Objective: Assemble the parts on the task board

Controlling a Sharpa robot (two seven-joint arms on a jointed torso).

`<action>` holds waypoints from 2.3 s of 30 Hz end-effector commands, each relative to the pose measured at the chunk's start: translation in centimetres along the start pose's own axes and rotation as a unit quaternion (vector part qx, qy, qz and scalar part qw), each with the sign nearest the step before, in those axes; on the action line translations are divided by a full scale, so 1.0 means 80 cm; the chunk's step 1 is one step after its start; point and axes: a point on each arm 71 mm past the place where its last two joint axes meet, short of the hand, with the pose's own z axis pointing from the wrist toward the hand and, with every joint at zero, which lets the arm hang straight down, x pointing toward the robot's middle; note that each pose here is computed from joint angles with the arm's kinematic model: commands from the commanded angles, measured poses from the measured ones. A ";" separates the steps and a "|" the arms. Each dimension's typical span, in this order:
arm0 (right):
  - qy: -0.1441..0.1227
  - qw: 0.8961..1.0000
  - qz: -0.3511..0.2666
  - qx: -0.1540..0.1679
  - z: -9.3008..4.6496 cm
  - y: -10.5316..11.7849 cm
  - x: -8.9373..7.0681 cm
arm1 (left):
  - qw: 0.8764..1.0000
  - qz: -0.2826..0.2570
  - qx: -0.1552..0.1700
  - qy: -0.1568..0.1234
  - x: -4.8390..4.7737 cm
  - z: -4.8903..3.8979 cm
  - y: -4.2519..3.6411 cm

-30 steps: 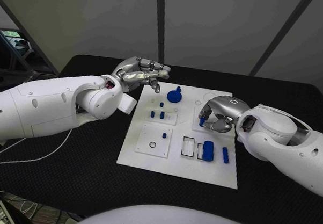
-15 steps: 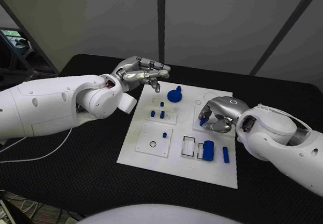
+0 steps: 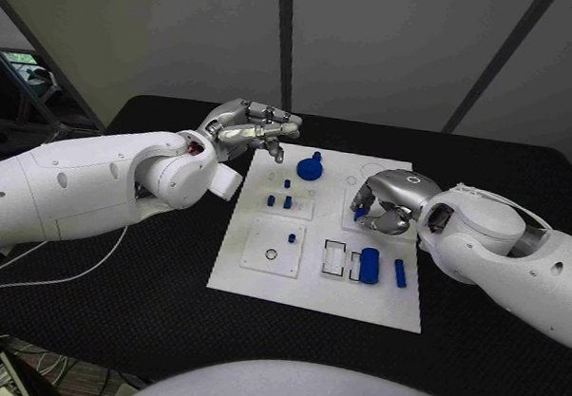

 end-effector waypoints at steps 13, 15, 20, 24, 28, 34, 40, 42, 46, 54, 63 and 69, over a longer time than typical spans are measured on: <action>-0.048 0.999 0.013 -0.010 -0.003 0.004 -0.010 | 1.000 0.000 0.001 0.005 0.000 0.001 -0.0010; -0.053 0.998 0.013 -0.013 -0.005 0.005 -0.012 | 1.000 0.000 0.000 0.005 0.000 0.001 -0.0009; -0.059 0.998 0.017 -0.018 -0.010 0.008 -0.015 | 1.000 0.000 0.000 0.004 -0.001 0.000 -0.0007; -0.066 0.997 0.023 -0.026 -0.018 0.014 -0.019 | 1.000 0.001 -0.001 0.003 -0.002 0.000 -0.0004; -0.079 0.995 0.033 -0.042 -0.027 0.026 -0.026 | 1.000 0.001 -0.001 0.003 -0.002 0.000 -0.0002; -0.118 0.989 0.051 -0.073 -0.036 0.049 -0.053 | 1.000 0.001 -0.001 0.003 -0.003 0.000 0.0002; -0.131 0.982 0.080 -0.110 -0.031 0.080 -0.063 | 1.000 0.001 -0.001 0.001 -0.004 0.000 0.0005; -0.131 0.980 0.087 -0.124 -0.025 0.092 -0.064 | 1.000 0.001 -0.001 0.001 -0.003 0.001 0.0007; -0.127 0.976 0.098 -0.149 -0.011 0.115 -0.059 | 1.000 0.001 0.000 0.001 -0.004 0.002 0.0009; -0.090 0.973 0.109 -0.180 0.003 0.148 -0.021 | 1.000 0.005 0.005 -0.009 -0.009 0.004 0.0011; -0.048 0.975 0.108 -0.188 0.012 0.160 0.016 | 1.000 0.008 0.010 -0.019 -0.015 0.005 0.0004; -0.036 0.977 0.101 -0.184 0.016 0.161 0.031 | 1.000 0.009 0.012 -0.021 -0.015 0.006 0.0000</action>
